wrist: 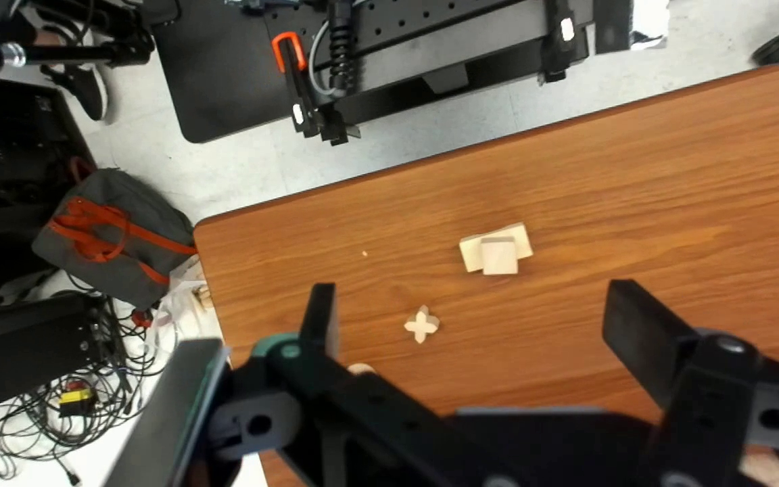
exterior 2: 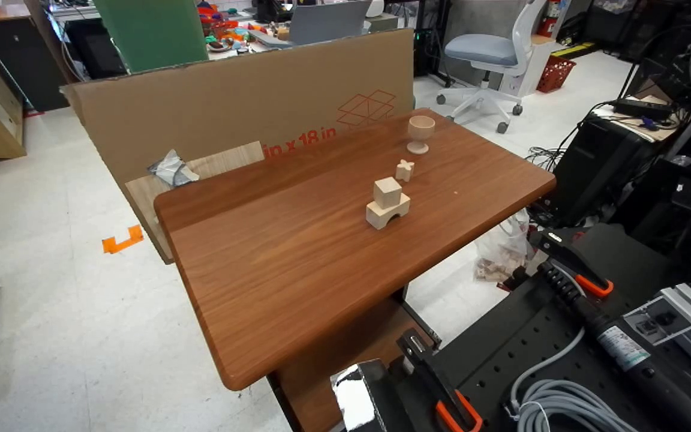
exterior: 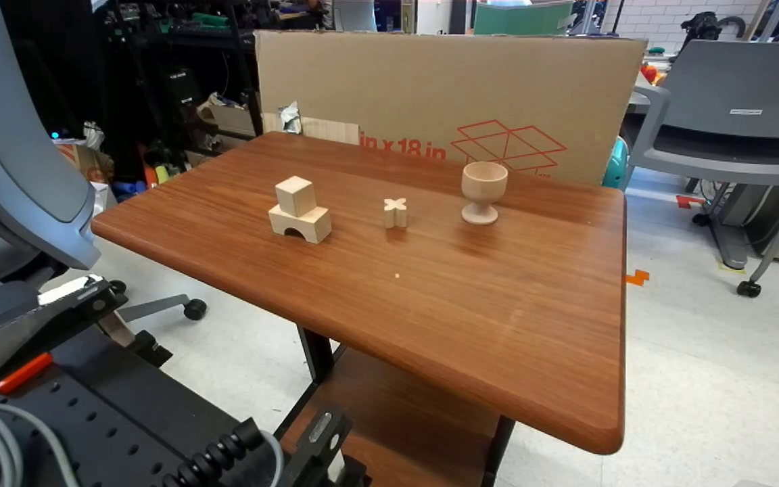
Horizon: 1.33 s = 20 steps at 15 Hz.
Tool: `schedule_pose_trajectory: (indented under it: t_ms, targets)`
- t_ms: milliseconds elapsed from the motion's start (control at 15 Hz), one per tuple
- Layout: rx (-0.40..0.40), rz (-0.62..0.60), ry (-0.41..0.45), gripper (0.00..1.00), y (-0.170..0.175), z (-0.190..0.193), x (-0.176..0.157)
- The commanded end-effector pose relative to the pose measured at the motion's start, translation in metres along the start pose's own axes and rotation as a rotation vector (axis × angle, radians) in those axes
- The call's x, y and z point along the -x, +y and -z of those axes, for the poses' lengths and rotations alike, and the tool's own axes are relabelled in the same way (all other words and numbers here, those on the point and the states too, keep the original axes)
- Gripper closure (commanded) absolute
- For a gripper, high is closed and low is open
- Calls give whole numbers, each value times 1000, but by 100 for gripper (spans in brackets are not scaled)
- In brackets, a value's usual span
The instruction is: Pick up the star object shaped and put it on top of the other objects
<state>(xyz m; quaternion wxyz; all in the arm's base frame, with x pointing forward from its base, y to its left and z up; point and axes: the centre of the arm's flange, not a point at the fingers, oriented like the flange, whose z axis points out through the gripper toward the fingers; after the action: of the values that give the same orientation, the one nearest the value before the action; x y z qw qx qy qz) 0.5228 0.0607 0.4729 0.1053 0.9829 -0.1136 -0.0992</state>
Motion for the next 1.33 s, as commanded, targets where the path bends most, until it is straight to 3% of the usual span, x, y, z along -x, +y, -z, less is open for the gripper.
schedule_pose_trajectory:
  t_ms: [0,400,867,1067,1267]
  targets:
    - [48,48,-12,0,5,-29,-70]
    - [-16,43,28,0,-13,-103,-138]
    - [-146,48,119,0,-27,-172,-156]
    - [-138,24,126,0,-15,-191,-166]
    - [-85,21,80,0,-8,-215,-176]
